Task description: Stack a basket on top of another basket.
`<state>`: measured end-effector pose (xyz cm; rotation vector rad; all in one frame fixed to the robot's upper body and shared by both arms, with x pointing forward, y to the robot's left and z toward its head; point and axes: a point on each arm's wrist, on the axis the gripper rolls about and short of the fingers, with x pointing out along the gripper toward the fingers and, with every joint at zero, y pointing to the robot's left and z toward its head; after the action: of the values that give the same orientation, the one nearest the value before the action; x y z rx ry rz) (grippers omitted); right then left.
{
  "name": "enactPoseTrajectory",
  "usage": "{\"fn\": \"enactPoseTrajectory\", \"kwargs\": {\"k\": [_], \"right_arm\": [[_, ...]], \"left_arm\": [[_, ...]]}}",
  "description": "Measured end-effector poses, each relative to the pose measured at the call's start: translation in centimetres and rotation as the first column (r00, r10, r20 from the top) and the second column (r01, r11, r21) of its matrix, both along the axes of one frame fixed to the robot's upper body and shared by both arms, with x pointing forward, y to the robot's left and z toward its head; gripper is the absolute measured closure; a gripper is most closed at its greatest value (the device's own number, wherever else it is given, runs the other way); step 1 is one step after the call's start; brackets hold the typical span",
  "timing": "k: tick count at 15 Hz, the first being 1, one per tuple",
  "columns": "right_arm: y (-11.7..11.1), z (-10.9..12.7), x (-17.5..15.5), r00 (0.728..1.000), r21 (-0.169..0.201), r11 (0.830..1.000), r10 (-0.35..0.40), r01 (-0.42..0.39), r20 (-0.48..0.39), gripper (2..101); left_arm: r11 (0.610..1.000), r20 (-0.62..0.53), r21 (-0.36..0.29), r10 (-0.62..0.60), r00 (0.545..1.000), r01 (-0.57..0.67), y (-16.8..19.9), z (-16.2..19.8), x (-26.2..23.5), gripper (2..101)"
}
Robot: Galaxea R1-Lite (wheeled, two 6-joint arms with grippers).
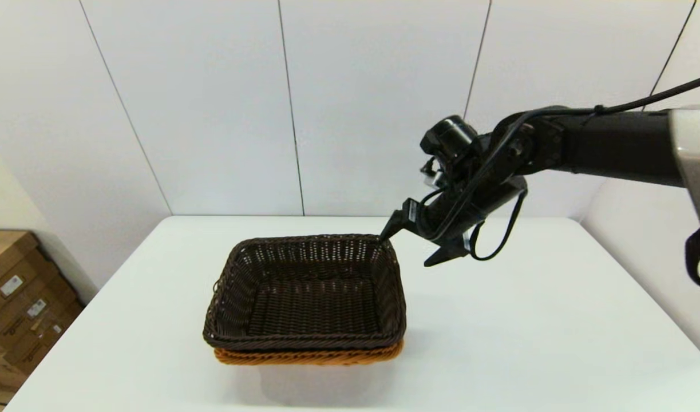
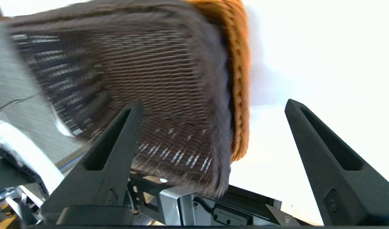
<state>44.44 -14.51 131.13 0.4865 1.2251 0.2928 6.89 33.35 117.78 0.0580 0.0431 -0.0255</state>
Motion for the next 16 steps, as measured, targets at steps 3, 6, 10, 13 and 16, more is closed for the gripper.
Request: {"fn": "enactPoseTrajectory", "kwargs": {"k": [3, 6, 10, 13, 16], "right_arm": [[-1.3, 4.6, -2.9, 0.996, 0.030, 1.000, 0.001, -0.004, 0.086, 10.0], [-2.9, 8.1, -6.3, 0.986, 0.015, 1.000, -0.017, 0.015, 0.168, 8.3], [-5.6, 10.3, -11.2, 0.955, -0.112, 0.994, 0.013, 0.021, 0.296, 6.7], [-7.3, 10.3, -14.8, 0.939, -0.211, 0.977, 0.045, 0.030, 0.341, 6.0], [-9.2, 10.0, -18.2, 0.929, -0.262, 0.964, 0.064, 0.037, 0.365, 5.5]], "left_arm": [[1.000, 0.000, 0.000, 0.000, 1.000, 0.000, 0.0, 0.0, 0.0, 5.4], [1.000, 0.000, 0.000, 0.000, 1.000, 0.000, 0.0, 0.0, 0.0, 5.4], [1.000, 0.000, 0.000, 0.000, 1.000, 0.000, 0.0, 0.0, 0.0, 5.4], [1.000, 0.000, 0.000, 0.000, 1.000, 0.000, 0.0, 0.0, 0.0, 5.4], [1.000, 0.000, 0.000, 0.000, 1.000, 0.000, 0.0, 0.0, 0.0, 5.4]]}}
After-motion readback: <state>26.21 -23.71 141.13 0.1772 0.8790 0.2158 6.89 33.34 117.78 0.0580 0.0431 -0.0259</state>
